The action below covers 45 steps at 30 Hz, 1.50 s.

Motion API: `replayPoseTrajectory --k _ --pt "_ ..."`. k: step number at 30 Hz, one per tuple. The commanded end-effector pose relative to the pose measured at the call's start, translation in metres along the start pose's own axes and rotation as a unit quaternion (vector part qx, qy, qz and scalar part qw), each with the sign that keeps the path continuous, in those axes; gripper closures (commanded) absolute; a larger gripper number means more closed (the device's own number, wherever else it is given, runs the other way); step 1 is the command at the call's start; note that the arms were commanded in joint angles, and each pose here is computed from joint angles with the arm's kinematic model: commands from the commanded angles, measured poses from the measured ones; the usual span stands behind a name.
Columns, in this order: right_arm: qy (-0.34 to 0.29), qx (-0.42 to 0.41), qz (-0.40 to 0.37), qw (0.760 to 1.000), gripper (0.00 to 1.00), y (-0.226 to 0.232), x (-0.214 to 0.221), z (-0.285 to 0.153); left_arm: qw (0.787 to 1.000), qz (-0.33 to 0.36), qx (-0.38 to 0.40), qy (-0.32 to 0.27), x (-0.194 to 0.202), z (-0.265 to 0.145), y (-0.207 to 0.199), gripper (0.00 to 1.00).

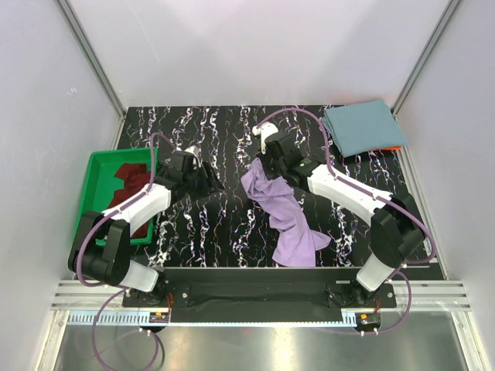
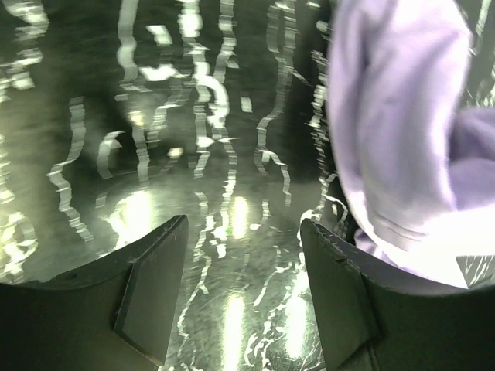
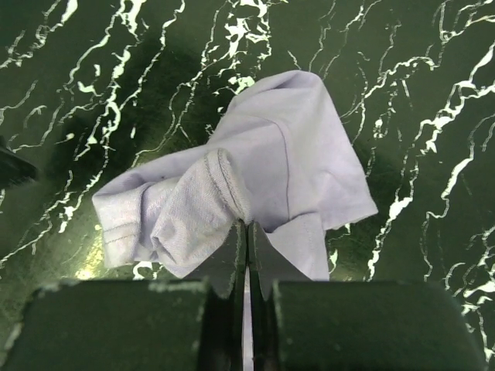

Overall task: Fold and stack the t-shirts
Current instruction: Flatten the tshirt out

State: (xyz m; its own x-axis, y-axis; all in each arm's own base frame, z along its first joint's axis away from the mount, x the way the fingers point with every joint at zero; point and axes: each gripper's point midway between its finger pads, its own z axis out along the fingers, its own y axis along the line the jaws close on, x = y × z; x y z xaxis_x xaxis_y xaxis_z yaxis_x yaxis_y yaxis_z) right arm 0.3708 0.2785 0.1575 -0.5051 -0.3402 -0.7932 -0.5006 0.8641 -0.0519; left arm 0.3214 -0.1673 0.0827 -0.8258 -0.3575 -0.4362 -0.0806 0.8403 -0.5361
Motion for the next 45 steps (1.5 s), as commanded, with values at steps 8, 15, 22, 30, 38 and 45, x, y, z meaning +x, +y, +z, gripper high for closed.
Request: replayPoseTrajectory --k 8,15,22,30,38,45 --pt "-0.047 -0.039 0.029 0.998 1.00 0.011 -0.043 -0.013 0.978 0.136 0.130 -0.095 -0.024 -0.012 -0.093 0.34" --pt "-0.051 -0.048 0.033 0.997 1.00 0.014 -0.048 -0.013 0.964 0.190 0.131 -0.134 -0.036 -0.020 -0.118 0.33" --pt "-0.050 -0.050 0.035 0.997 1.00 0.015 -0.047 -0.009 0.957 0.210 0.124 -0.155 -0.037 -0.024 -0.126 0.32" --pt "-0.052 -0.054 0.036 0.997 1.00 0.017 -0.048 -0.009 0.957 0.220 0.110 -0.156 -0.032 -0.021 -0.132 0.32" --pt "-0.051 -0.054 0.035 0.997 1.00 0.017 -0.046 -0.008 0.959 0.210 0.091 -0.165 -0.038 -0.020 -0.131 0.32" --pt "-0.054 -0.055 0.038 0.996 1.00 0.017 -0.048 -0.009 0.957 0.224 0.098 -0.156 -0.036 -0.015 -0.138 0.41"
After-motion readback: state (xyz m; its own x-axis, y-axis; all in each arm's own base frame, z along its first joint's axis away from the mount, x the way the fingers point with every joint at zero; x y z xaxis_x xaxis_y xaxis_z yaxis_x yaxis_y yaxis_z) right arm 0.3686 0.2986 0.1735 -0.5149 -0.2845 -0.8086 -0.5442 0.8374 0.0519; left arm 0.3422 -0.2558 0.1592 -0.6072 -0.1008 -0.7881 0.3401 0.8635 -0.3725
